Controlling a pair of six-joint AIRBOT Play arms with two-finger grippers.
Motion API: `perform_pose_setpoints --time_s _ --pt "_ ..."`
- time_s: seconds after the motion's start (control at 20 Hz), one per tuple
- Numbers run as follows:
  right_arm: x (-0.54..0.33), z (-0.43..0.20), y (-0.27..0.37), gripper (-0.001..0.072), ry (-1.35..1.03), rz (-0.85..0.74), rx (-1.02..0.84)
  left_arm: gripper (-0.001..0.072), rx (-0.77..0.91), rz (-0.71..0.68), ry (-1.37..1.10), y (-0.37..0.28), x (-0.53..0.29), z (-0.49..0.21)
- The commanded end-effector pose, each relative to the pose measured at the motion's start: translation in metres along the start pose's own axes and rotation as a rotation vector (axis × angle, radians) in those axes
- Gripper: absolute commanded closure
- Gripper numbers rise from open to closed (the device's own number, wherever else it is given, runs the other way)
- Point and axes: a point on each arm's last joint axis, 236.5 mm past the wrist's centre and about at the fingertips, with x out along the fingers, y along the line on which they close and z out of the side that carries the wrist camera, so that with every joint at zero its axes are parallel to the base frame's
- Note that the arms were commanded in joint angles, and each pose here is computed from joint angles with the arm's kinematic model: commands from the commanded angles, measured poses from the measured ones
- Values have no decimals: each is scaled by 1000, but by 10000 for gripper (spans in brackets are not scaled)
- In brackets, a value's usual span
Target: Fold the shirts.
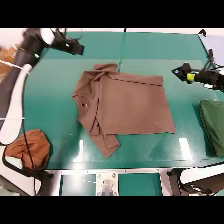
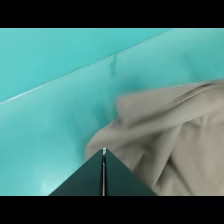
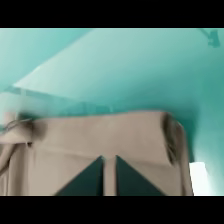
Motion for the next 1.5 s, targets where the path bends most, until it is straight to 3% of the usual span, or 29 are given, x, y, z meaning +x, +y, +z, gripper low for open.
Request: perform_pose_setpoints --time_s 0.0,0.3,0.55,0.75,0.95,1.05,1.4,1.45 --pt "-37 -27 -14 699 120 -4 46 682 -94 7 144 21 -42 -23" --pt "-65 -105 -18 700 194 -95 83 683 -201 -30 590 -2 -80 -163" --pt "-84 -175 -15 700 220 -141 101 682 -308 -43 647 -47 -139 -283" --pt "-94 -207 -6 700 219 -142 107 679 -543 -246 626 -126 -151 -352" --pt "-95 -217 -5 700 222 -140 113 672 -764 -414 543 -170 -133 -360" --pt "-95 -217 -5 700 222 -138 115 232 -816 -437 485 -174 -124 -356" --pt "-94 -214 -1 700 208 -121 126 229 -961 -397 338 -161 -98 -354" --pt "-93 -213 -1 700 206 -122 126 297 -970 -391 301 -157 -95 -349"
